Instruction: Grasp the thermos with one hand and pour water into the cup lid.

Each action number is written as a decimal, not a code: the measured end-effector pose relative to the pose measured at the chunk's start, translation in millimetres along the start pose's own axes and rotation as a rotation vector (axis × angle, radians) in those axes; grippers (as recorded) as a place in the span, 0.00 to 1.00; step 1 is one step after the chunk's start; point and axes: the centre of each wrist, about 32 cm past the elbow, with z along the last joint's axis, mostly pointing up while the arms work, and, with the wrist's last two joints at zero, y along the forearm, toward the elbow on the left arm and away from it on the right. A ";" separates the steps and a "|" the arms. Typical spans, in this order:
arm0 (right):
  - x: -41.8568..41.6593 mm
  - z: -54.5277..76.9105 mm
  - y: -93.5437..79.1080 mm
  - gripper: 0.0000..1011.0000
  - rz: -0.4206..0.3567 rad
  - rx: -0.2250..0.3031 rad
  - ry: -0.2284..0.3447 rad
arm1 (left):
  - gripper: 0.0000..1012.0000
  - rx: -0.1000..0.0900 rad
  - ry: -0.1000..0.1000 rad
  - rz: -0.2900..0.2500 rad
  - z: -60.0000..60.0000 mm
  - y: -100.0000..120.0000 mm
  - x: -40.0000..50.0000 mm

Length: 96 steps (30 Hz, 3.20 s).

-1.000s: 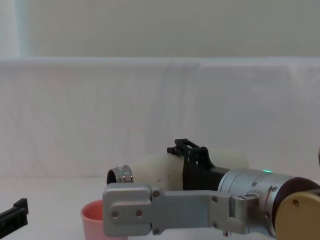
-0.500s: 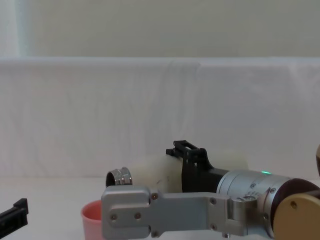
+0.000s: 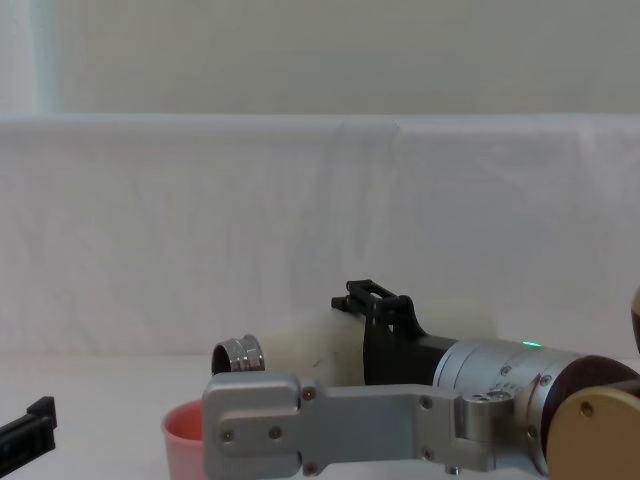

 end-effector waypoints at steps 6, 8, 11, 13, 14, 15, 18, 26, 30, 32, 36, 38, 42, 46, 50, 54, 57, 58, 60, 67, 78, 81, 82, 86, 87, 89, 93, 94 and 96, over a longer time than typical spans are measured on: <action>0.1 0.0 0.0 0.94 0.001 0.000 0.000 | 0.99 0.000 0.000 0.000 0.0 0.0 0.0; 0.1 0.0 0.0 0.94 0.001 0.000 0.000 | 0.99 0.000 0.000 0.000 0.0 0.0 0.0; 0.1 -0.1 -0.1 0.94 0.000 0.000 0.000 | 0.99 0.000 0.000 0.000 0.0 0.0 0.0; 0.3 -0.2 -0.2 0.94 0.000 0.000 0.000 | 0.99 0.000 0.000 0.000 0.0 0.0 0.0; 0.3 -0.4 -0.3 0.94 0.000 -0.001 0.000 | 0.99 0.000 0.000 0.000 0.0 0.0 0.0; 0.4 -0.5 -0.4 0.94 0.000 -0.001 -0.001 | 0.99 0.000 0.000 0.000 0.0 0.0 0.0; 0.3 -0.8 -0.5 0.94 0.000 -0.001 -0.001 | 0.99 0.000 0.000 0.000 0.0 0.0 0.0; 1.2 -1.3 -0.9 0.94 0.001 -0.003 -0.002 | 0.99 0.000 0.000 0.000 0.0 0.0 0.0; 1.2 -1.5 -1.0 0.94 0.003 -0.004 -0.003 | 0.99 0.000 0.000 0.000 0.0 0.0 0.0; 1.2 -1.6 -1.0 0.94 0.003 -0.004 -0.003 | 0.99 0.000 0.000 0.000 0.0 0.0 0.0; 1.3 -2.0 -1.0 0.94 0.003 -0.005 -0.005 | 0.99 0.000 0.000 0.000 0.0 0.0 0.0; 1.6 -2.1 -0.9 0.94 0.003 -0.005 -0.005 | 0.99 0.000 0.000 0.000 0.0 0.0 0.0; 1.9 -1.8 -0.7 0.94 0.002 -0.005 -0.005 | 0.99 0.000 0.000 0.000 0.0 0.0 0.0; 1.3 -1.8 -0.7 0.94 -0.002 -0.007 0.004 | 0.99 0.000 0.000 0.000 0.0 0.0 0.0; -0.5 -2.1 -0.9 0.94 -0.010 -0.011 0.021 | 0.99 0.000 0.000 0.000 0.0 0.0 0.0; -1.5 -3.0 -1.9 0.94 -0.019 -0.015 0.048 | 0.99 0.000 0.000 0.000 0.0 0.0 0.0; 0.2 -5.1 -4.3 0.94 -0.032 -0.017 0.108 | 0.99 0.000 0.000 0.000 0.0 0.0 0.0; 0.6 -5.7 -5.3 0.94 -0.034 -0.017 0.124 | 0.99 0.000 0.000 0.000 0.0 0.0 0.0; 1.0 -7.4 -7.6 0.94 -0.041 -0.020 0.151 | 0.99 0.000 0.000 0.000 0.0 0.0 0.0; 2.6 -18.8 -24.0 0.94 -0.078 -0.024 0.298 | 0.99 0.000 0.000 0.000 0.0 0.0 0.0; 12.2 -42.4 -55.2 0.94 -0.145 -0.020 0.523 | 0.99 0.000 0.000 0.000 0.0 0.0 0.0; 15.4 -48.0 -62.7 0.94 -0.154 -0.014 0.586 | 0.99 0.000 0.000 0.000 0.0 0.0 0.0; 16.1 -49.3 -64.3 0.94 -0.154 -0.011 0.604 | 0.99 0.000 0.000 0.000 0.0 0.0 0.0; 19.8 -55.6 -70.9 0.94 -0.147 0.004 0.702 | 0.99 0.000 0.000 0.000 0.0 0.0 0.0; 21.6 -58.3 -73.1 0.94 -0.144 0.012 0.750 | 0.99 0.000 0.000 0.000 0.0 0.0 0.0; 23.7 -61.9 -75.6 0.94 -0.132 0.028 0.825 | 0.99 0.000 0.000 0.000 0.0 0.0 0.0; 27.1 -66.3 -78.2 0.94 -0.111 0.047 0.925 | 0.99 0.000 0.000 0.000 0.0 0.0 0.0; 28.6 -68.3 -79.0 0.94 -0.103 0.056 0.967 | 0.99 0.000 0.000 0.000 0.0 0.0 0.0; 30.6 -70.7 -79.7 0.94 -0.083 0.072 1.036 | 0.99 0.000 0.000 0.000 0.0 0.0 0.0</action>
